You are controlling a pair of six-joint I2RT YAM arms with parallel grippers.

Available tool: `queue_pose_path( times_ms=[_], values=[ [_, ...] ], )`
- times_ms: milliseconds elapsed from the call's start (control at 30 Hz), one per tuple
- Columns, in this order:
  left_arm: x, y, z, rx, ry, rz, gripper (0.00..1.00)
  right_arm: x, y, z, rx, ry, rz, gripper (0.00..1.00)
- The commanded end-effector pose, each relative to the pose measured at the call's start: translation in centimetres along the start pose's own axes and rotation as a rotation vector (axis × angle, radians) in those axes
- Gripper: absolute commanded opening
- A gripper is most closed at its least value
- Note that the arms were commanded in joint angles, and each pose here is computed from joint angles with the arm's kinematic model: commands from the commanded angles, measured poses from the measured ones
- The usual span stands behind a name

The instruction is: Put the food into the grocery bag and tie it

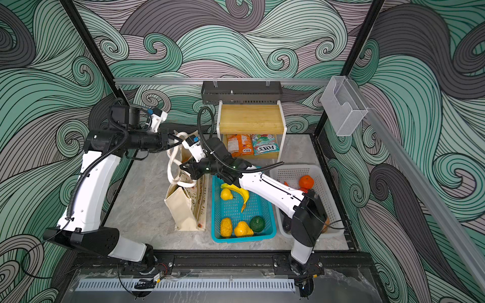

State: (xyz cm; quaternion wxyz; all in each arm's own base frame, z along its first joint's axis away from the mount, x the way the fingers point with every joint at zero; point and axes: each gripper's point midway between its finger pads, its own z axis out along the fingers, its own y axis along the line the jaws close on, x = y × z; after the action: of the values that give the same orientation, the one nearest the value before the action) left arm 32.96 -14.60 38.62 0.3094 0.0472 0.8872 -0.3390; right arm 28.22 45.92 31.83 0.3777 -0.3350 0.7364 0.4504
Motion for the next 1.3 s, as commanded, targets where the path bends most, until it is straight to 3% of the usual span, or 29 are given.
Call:
queue_pose_path(
  times_ms=[0, 133, 200, 333, 633, 767, 933, 1100, 1267],
  values=[
    [2.2, 0.4, -1.6, -0.109, 0.030, 0.047, 0.00, -4.1, -0.8, -0.5, 0.060, -0.188, 0.067, 0.00],
    [2.9, 0.3, -2.7, -0.147, 0.007, 0.073, 0.02, -5.0, -0.4, -0.8, 0.043, -0.221, 0.091, 0.00],
    [3.0, -0.1, -2.9, -0.133, 0.000, 0.078, 0.13, -5.1, -0.3, -0.7, 0.031, -0.232, 0.107, 0.00],
    [3.4, -0.4, -2.7, -0.127, 0.016, 0.094, 0.19, -4.4, -0.6, 0.2, 0.005, -0.231, 0.149, 0.00],
    [2.7, -1.0, -3.6, -0.135, -0.003, 0.114, 0.48, -4.3, 0.1, 1.7, -0.085, -0.234, 0.205, 0.00],
    [1.9, -0.6, -4.9, -0.208, -0.032, 0.130, 0.56, -4.5, 0.2, 1.5, -0.093, -0.254, 0.214, 0.00],
    [0.6, 0.7, -6.8, -0.335, -0.109, 0.153, 0.79, -4.3, 0.0, 0.8, -0.071, -0.260, 0.202, 0.00],
    [-1.1, 2.2, -7.6, -0.377, -0.243, 0.110, 0.84, -4.0, 0.4, 0.2, -0.081, -0.250, 0.185, 0.00],
    [-1.9, 2.1, -4.7, -0.178, -0.243, 0.015, 0.83, -4.0, 1.5, -1.5, -0.103, -0.256, 0.137, 0.00]
  ],
)
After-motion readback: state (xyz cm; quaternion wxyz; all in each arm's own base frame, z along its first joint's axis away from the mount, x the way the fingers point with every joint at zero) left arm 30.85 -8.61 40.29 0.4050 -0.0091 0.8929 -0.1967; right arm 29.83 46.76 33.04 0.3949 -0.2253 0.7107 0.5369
